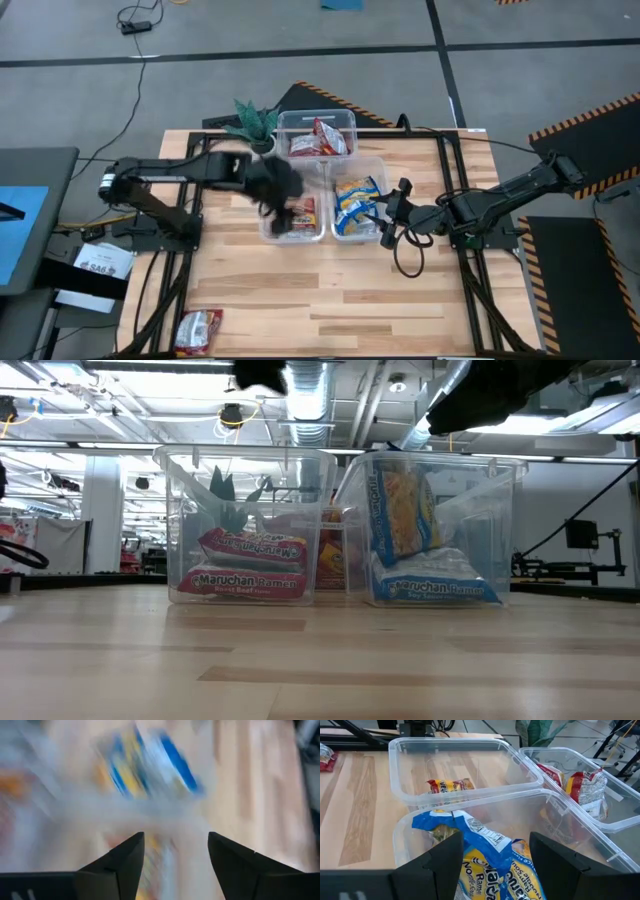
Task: Sort Maruchan noodles
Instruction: Put the red noodle pack into the bottom left transparent bin
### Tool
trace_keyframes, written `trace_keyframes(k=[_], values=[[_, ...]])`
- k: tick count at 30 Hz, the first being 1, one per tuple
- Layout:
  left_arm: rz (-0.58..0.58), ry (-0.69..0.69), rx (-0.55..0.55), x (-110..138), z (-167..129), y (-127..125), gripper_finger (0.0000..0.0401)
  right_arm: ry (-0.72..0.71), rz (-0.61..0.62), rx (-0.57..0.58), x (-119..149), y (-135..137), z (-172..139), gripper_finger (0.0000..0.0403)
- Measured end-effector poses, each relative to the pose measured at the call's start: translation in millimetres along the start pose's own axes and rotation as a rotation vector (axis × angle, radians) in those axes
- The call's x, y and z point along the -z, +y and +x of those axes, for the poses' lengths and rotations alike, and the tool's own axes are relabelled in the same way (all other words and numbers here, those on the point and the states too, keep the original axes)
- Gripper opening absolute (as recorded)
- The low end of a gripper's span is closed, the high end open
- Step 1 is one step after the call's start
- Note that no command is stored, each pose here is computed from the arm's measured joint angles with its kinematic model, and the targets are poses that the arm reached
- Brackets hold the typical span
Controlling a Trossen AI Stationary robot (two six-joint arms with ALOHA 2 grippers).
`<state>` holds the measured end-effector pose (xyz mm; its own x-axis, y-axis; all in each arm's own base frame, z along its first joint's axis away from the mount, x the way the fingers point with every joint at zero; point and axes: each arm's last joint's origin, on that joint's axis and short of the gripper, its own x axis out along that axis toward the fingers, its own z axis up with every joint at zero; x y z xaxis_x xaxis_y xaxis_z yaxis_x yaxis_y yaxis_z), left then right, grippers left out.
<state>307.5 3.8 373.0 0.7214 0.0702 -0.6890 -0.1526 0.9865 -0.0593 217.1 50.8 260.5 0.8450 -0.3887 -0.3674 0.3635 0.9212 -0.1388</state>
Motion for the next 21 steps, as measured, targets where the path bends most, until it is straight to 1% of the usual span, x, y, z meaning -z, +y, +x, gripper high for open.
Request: trace_keyframes(k=[2,4,7,10,15,19,21], values=[[-0.071,0.143,0.045,16.8,-6.8,-17.8,0.0207,0.000,0.000,0.000,0.0,0.0,0.0,0.0248],[-0.120,0.274,0.059,34.3,-13.4,-41.8,0.0208,0.000,0.000,0.000,0.0,0.0,0.0,0.0248],[-0.180,0.402,0.063,59.3,-27.1,-84.2,0.0208,0.000,0.001,0.000,0.0,0.0,0.0,0.0248],[-0.242,0.454,0.046,84.7,-39.9,-128.9,0.0208,0.000,0.005,-0.001,0.0,0.0,0.0,0.0248],[-0.355,0.460,-0.039,134.1,-57.6,-192.2,0.0208,0.000,0.008,-0.001,0.0,0.1,0.0,0.0248],[-0.432,0.506,-0.133,171.0,-53.4,-226.1,0.0208,-0.001,0.009,-0.001,-0.1,0.0,0.0,0.0248],[-0.458,0.573,-0.197,188.0,-45.0,-238.0,0.0208,-0.001,0.009,-0.001,-0.1,0.1,0.0,0.0248]])
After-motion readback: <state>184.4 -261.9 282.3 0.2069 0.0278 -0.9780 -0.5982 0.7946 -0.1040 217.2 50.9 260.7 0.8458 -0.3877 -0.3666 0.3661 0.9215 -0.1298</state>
